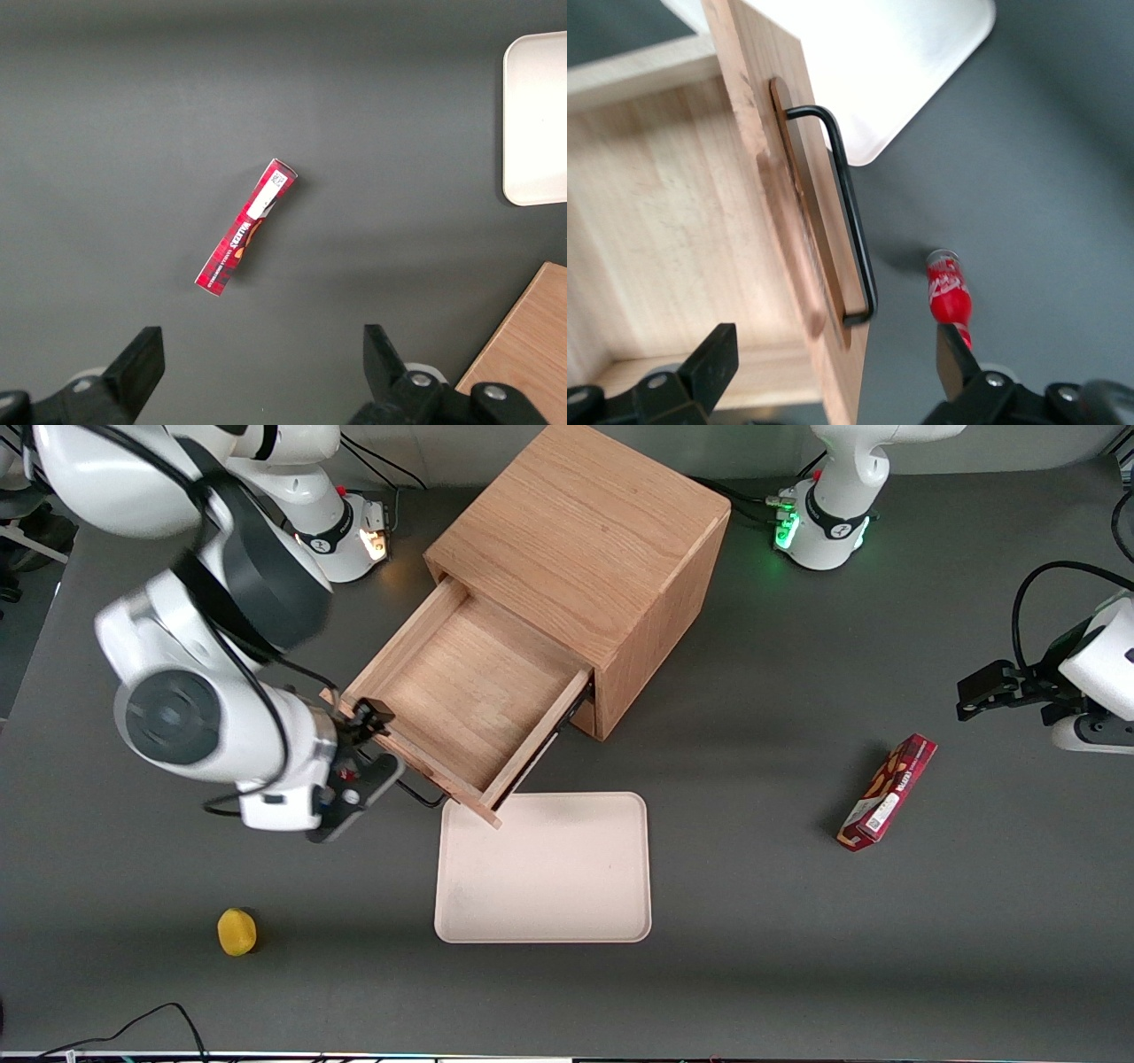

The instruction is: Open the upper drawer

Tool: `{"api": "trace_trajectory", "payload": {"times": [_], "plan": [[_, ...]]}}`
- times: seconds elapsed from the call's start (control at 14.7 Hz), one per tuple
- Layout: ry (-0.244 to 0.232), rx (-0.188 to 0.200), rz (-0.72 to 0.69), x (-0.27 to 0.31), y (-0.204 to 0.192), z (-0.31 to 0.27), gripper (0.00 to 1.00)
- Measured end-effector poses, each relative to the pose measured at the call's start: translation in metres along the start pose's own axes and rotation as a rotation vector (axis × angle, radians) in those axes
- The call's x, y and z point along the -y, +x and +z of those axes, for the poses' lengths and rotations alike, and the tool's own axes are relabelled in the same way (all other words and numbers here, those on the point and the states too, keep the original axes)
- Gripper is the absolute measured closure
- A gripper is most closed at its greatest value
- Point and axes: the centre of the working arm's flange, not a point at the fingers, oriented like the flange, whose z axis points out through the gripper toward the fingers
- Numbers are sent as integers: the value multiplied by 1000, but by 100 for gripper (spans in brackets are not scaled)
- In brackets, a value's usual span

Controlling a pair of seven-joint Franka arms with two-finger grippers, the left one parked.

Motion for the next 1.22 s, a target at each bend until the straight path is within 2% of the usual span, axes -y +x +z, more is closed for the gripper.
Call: {"api": "trace_trajectory", "payload": {"times": [0.34,0.54,0.75,0.88,1.22], "plan": [[-6,-94,139,-36,-89,-80,0],[-35,-107,210,-38,-136,-103,0],[-29,-149,273,-33,-167,-107,0],[-34,-150,315,-29,-182,-102,0],[-47,-102,358,-25,-196,-91,0]]}}
